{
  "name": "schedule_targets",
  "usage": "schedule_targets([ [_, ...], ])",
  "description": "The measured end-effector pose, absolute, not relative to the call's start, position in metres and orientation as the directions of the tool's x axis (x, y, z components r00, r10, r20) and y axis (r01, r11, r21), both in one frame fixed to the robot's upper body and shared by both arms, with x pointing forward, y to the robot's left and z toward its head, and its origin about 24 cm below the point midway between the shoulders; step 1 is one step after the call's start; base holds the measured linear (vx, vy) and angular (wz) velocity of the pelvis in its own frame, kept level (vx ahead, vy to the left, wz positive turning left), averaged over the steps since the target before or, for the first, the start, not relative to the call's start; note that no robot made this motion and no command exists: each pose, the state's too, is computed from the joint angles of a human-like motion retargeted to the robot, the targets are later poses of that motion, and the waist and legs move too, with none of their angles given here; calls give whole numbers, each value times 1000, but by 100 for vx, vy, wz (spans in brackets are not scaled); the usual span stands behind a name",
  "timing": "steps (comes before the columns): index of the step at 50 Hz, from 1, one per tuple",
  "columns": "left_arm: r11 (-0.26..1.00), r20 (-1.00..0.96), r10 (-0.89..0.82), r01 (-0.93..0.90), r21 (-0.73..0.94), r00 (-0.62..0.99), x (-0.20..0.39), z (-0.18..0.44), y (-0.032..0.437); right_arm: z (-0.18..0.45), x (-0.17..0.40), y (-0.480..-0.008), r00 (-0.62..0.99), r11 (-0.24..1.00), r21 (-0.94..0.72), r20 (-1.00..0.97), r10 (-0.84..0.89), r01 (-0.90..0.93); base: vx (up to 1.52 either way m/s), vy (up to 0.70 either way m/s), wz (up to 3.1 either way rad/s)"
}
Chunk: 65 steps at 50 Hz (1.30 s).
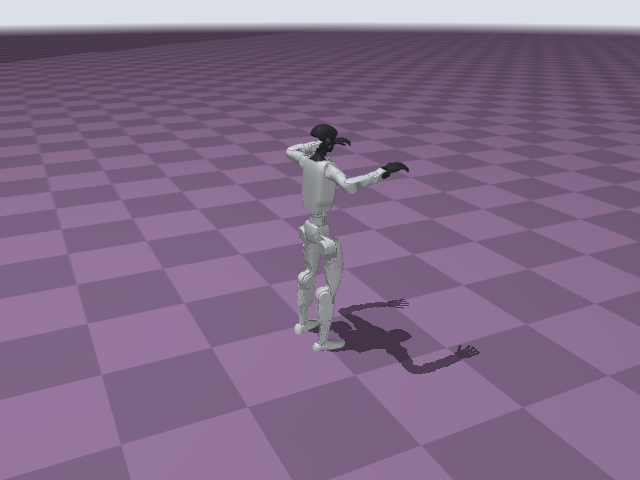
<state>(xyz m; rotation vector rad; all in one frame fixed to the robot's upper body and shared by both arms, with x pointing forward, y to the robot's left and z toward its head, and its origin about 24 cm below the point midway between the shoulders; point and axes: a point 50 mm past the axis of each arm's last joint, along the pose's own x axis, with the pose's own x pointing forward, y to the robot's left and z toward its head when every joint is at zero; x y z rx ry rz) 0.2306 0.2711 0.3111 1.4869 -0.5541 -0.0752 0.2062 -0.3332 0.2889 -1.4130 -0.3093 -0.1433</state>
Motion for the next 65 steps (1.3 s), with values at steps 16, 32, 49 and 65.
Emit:
schedule_targets([
  [16,104,307,-387,-289,952,870,232,313,269,284,204,-336,951,172,-942,302,67,287,0,0,0],
  [32,102,305,-393,-289,952,867,232,315,267,284,202,-339,950,169,-940,309,53,296,0,0,0],
  [49,151,385,-502,-360,921,774,217,312,242,278,184,-314,883,219,-886,445,148,409,0,0,0],
  [65,815,729,-208,-298,498,652,210,275,237,221,187,-257,749,793,-465,662,17,393,0,0,0],
])
